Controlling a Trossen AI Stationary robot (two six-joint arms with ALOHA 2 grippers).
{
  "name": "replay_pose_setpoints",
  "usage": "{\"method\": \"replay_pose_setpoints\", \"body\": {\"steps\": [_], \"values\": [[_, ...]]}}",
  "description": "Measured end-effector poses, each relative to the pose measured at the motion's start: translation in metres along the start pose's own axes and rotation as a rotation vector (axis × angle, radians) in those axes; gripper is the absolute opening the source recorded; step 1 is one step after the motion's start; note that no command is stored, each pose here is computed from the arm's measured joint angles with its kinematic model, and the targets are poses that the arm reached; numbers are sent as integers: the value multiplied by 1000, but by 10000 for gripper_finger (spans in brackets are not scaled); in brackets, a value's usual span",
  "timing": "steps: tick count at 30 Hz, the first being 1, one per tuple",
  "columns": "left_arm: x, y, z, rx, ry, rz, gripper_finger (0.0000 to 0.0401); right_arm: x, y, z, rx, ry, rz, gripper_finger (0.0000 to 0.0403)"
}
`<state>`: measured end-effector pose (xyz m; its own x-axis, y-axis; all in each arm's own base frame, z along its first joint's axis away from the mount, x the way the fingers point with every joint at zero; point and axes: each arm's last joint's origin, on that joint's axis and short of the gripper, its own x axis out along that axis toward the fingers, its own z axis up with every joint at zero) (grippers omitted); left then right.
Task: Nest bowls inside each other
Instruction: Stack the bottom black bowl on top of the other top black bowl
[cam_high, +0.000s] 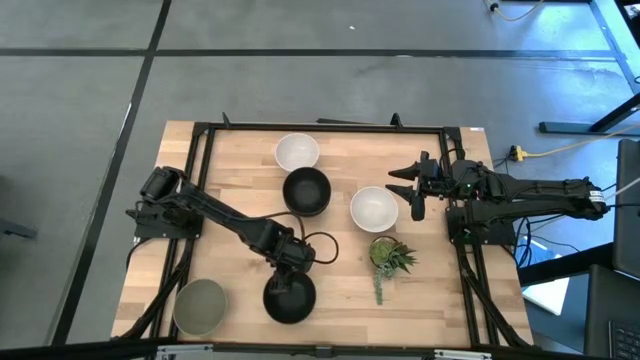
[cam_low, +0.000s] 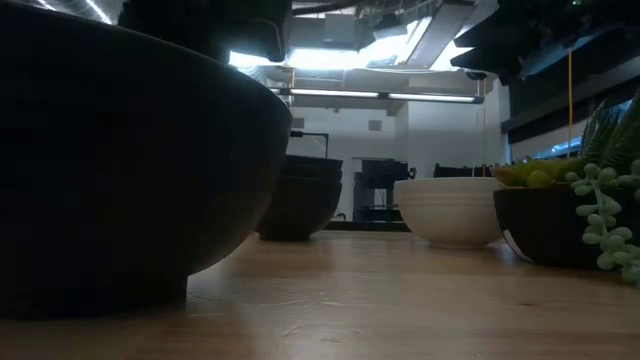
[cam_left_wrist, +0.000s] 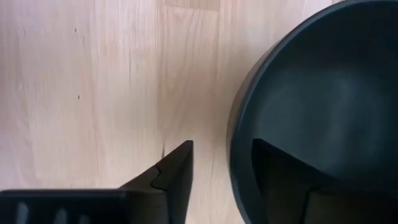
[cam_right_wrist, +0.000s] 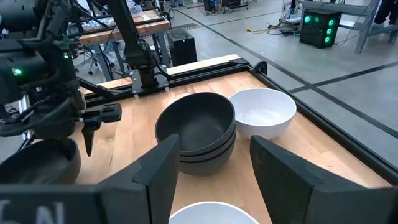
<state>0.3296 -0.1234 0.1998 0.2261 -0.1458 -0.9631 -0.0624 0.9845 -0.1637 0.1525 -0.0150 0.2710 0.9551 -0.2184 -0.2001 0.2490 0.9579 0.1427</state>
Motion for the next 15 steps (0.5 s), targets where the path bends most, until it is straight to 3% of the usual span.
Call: {"method": "replay_pose_setpoints", "body": {"steps": [11, 15], "values": [[0, 2, 1, -3, 8, -13, 17, 0, 0, 0, -2, 0, 0, 198], [0, 2, 1, 1, 11, -13, 11, 0, 0, 0, -2, 0, 0, 198]]}}
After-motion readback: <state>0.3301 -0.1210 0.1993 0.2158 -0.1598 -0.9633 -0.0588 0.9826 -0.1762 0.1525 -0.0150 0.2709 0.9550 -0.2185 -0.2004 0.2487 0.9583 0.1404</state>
